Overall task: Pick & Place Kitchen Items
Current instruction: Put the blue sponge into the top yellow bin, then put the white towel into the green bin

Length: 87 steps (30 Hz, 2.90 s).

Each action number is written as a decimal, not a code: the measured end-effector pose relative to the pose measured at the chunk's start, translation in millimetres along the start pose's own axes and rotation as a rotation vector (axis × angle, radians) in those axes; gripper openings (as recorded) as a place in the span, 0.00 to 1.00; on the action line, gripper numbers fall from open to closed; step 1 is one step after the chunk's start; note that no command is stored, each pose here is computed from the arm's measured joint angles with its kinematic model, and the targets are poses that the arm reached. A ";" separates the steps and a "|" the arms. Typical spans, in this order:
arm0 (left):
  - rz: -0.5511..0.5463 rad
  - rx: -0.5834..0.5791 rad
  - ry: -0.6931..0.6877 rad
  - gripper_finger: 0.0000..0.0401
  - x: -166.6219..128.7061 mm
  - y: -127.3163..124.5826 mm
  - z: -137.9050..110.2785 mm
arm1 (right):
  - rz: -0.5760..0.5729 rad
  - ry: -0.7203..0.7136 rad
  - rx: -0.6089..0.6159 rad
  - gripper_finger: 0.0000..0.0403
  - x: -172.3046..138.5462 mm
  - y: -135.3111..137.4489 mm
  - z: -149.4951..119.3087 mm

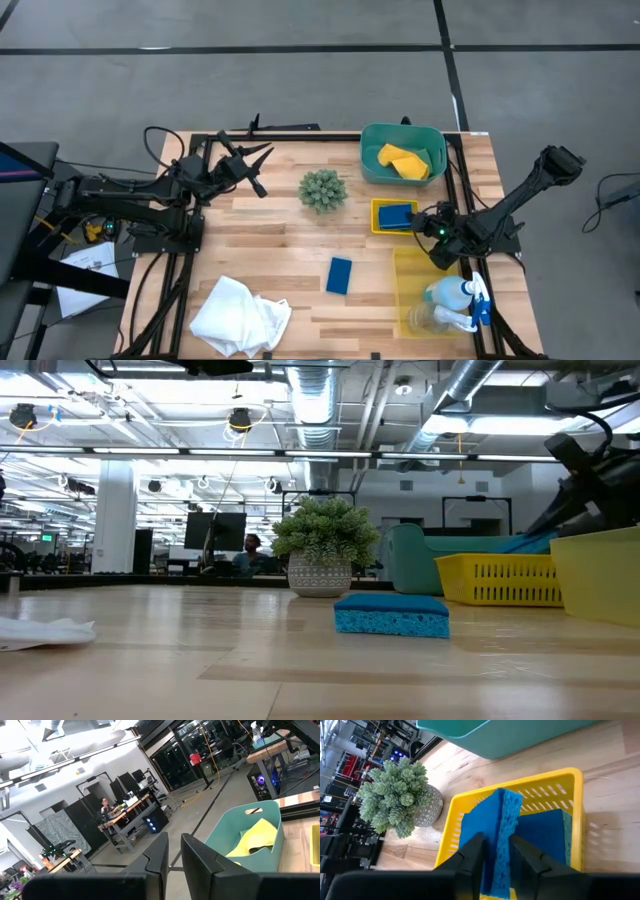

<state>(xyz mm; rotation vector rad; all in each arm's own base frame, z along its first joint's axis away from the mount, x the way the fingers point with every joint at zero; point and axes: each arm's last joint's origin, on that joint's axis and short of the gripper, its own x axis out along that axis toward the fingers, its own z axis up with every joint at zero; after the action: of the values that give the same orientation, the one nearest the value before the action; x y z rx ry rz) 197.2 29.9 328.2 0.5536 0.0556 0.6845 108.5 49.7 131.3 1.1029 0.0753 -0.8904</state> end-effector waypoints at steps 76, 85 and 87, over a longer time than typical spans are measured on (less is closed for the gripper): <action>-0.089 -0.001 -0.031 0.12 -0.1 -3.8 -0.7 | 0.142 -0.373 -0.639 0.65 -47.2 83.8 44.6; -0.100 0.002 -0.014 0.12 -0.5 -5.3 -2.2 | 0.110 -0.515 -0.795 0.65 -70.5 122.4 68.5; -0.100 0.002 -0.015 0.12 -0.5 -5.3 -2.2 | 0.111 -0.508 -0.799 0.65 -76.4 130.9 75.2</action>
<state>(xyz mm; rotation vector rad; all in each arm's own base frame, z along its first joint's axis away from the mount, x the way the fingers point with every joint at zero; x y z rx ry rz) 199.4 27.3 323.6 0.5541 0.0698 0.5833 116.4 54.6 300.3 0.1238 -0.0508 -0.8971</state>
